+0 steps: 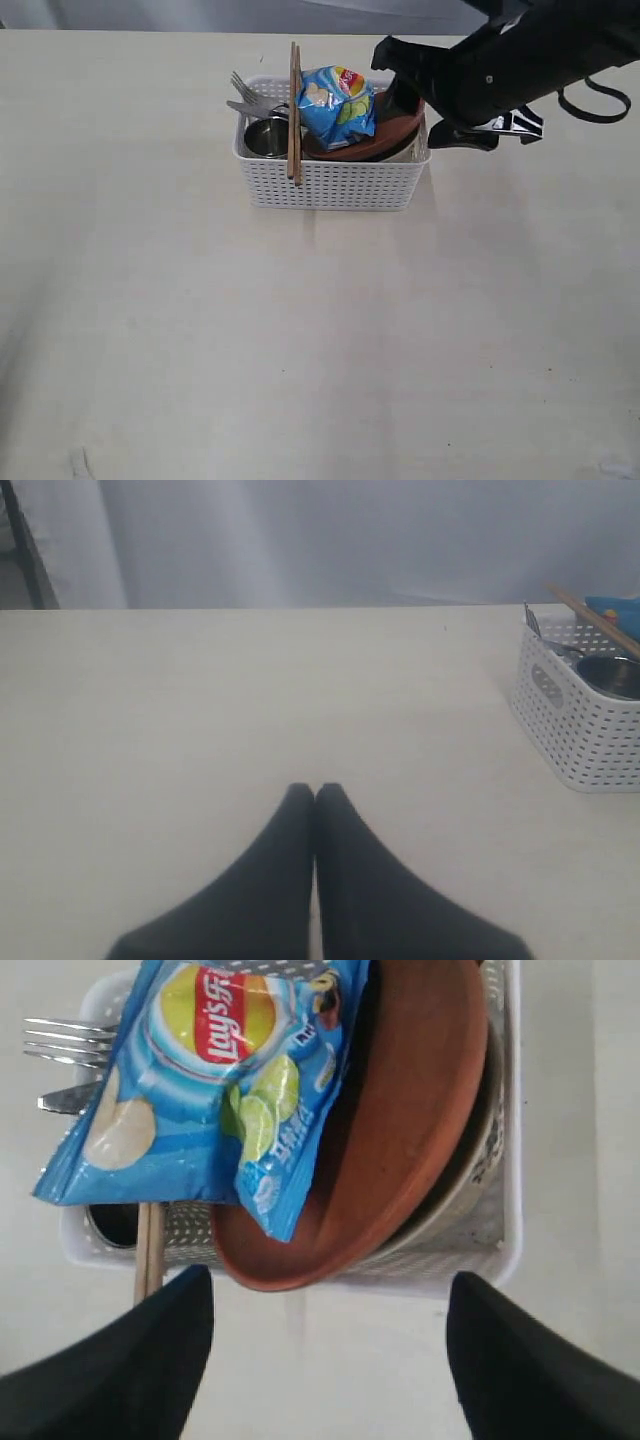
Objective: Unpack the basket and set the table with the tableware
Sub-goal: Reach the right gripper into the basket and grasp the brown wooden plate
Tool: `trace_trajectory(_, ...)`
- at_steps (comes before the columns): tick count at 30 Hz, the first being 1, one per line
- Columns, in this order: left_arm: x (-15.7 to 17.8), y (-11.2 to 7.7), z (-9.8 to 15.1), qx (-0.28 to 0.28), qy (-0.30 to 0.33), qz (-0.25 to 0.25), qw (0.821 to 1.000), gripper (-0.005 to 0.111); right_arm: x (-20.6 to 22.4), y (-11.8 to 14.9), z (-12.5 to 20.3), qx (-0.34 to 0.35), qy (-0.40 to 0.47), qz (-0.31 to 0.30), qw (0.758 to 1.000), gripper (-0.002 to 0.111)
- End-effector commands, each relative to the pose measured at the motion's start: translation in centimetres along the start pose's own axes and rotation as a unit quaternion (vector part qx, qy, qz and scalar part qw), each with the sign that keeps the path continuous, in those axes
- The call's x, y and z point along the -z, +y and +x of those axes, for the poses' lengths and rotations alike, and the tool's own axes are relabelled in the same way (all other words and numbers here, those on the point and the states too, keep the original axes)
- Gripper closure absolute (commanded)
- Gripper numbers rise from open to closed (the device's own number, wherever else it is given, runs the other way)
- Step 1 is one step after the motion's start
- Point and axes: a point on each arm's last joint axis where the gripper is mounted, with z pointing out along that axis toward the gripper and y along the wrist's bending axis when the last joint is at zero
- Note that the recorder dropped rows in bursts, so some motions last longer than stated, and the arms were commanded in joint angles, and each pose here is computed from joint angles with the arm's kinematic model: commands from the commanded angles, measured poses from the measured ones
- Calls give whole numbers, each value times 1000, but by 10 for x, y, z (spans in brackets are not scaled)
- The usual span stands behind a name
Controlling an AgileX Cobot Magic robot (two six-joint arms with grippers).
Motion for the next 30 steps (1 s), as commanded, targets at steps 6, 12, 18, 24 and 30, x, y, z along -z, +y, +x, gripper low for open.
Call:
trace_trajectory(6, 0, 0, 0, -4, -3, 3, 1000, 107, -10, 0, -5, -16, -15, -1, 1000, 46)
trace_trajectory(12, 0, 0, 0, -4, -3, 3, 1000, 107, -12, 1, -6, -21, -31, -5, 999, 46)
trace_trajectory(18, 0, 0, 0, -4, -3, 3, 1000, 107, -30, -1, 0, -18, -15, 4, 1000, 46)
trace_trajectory(24, 0, 0, 0, -4, -3, 3, 1000, 107, -35, 1, 0, -17, -25, 3, 1000, 46)
trace_trajectory(30, 0, 0, 0, -4, -3, 3, 1000, 107, -36, 1, -3, -15, -38, 3, 999, 67)
